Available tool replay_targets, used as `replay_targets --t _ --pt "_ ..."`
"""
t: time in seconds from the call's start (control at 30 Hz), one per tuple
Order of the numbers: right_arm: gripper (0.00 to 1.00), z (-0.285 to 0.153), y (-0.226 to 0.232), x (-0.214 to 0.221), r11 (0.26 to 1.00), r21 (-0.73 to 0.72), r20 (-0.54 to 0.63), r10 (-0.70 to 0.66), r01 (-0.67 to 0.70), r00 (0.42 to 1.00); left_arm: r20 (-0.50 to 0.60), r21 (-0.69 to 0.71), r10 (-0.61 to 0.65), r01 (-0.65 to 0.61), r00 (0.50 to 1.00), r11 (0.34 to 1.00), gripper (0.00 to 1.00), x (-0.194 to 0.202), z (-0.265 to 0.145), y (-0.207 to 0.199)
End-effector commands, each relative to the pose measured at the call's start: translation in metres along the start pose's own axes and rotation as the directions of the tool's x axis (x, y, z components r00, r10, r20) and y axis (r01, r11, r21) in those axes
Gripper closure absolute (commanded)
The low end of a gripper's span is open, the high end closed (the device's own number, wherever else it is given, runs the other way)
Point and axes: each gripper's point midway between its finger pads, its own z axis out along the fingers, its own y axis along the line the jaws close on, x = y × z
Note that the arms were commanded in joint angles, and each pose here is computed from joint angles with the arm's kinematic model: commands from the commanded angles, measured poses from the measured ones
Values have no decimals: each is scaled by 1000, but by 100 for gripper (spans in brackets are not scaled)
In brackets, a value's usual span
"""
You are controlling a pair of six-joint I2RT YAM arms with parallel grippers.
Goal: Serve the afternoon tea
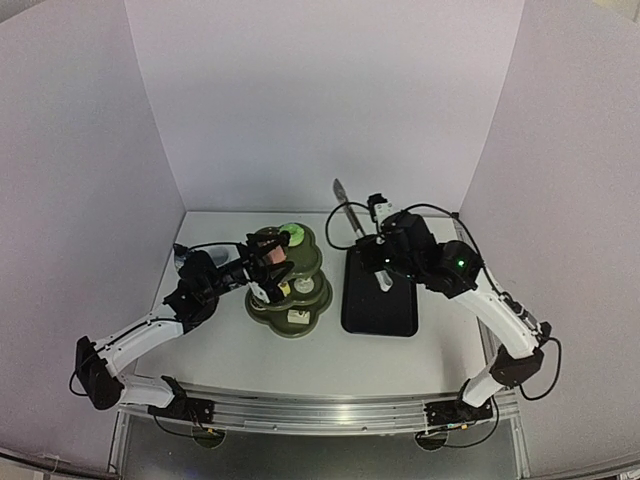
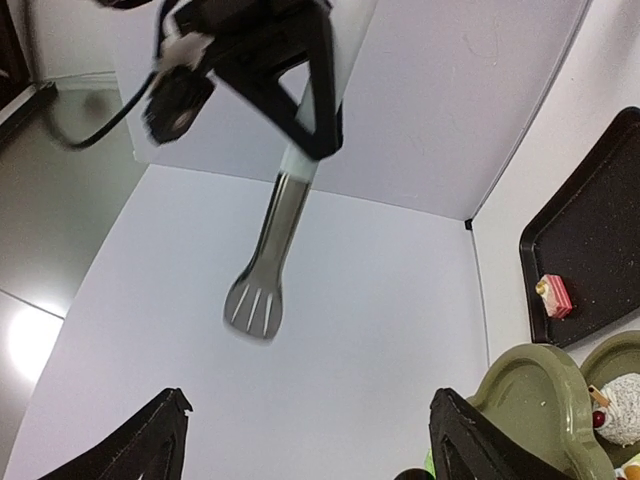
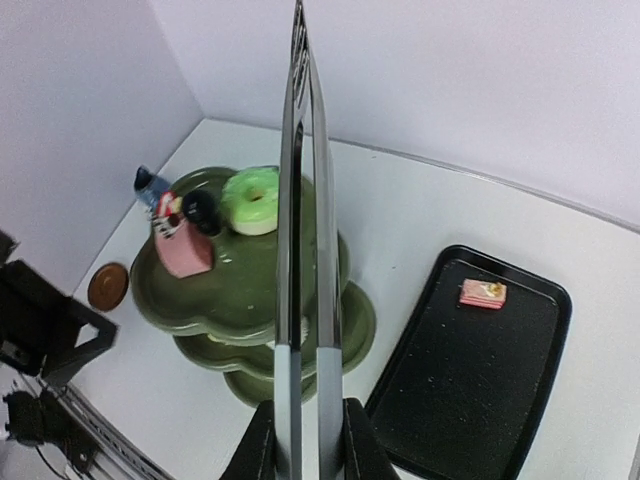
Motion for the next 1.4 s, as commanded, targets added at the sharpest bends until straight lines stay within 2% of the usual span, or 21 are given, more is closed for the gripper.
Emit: replay_targets --t 0.0,0.13,0.27,0.37,0.5,0.53,0.77,0.9,1.0,1.37 --pt "100 -9 -95 16 945 186 44 267 -270 963 -107 -87 -176 167 978 982 15 10 -17 29" --pt "100 16 -130 72 910 262 -89 354 -321 931 -205 -157 -337 309 919 938 13 28 -31 42" --pt "100 51 -132 109 919 253 -261 366 -303 893 -291 -231 -486 433 824 872 11 48 -49 45" --pt "100 72 -129 118 929 249 -342 350 -274 872 -379 -345 -602 497 702 796 9 77 -73 48" --pt "100 104 -117 130 939 223 -437 336 -261 834 -450 -567 -795 558 407 606 4 134 -134 39" --pt "100 110 -115 132 940 219 -449 336 -263 828 -456 -594 -816 562 355 576 4 141 -145 31" --pt "100 153 -114 134 938 249 -481 336 -242 810 -479 -632 -859 608 181 480 0 146 -181 -36" --pt "100 171 -120 136 930 287 -488 349 -231 800 -518 -663 -853 602 60 445 0 148 -204 -74" --pt "100 183 -130 147 920 323 -501 365 -221 785 -542 -659 -840 611 20 439 0 144 -217 -101" --pt "100 212 -141 158 926 330 -532 341 -181 775 -611 -621 -792 629 -13 468 0 143 -232 -147"
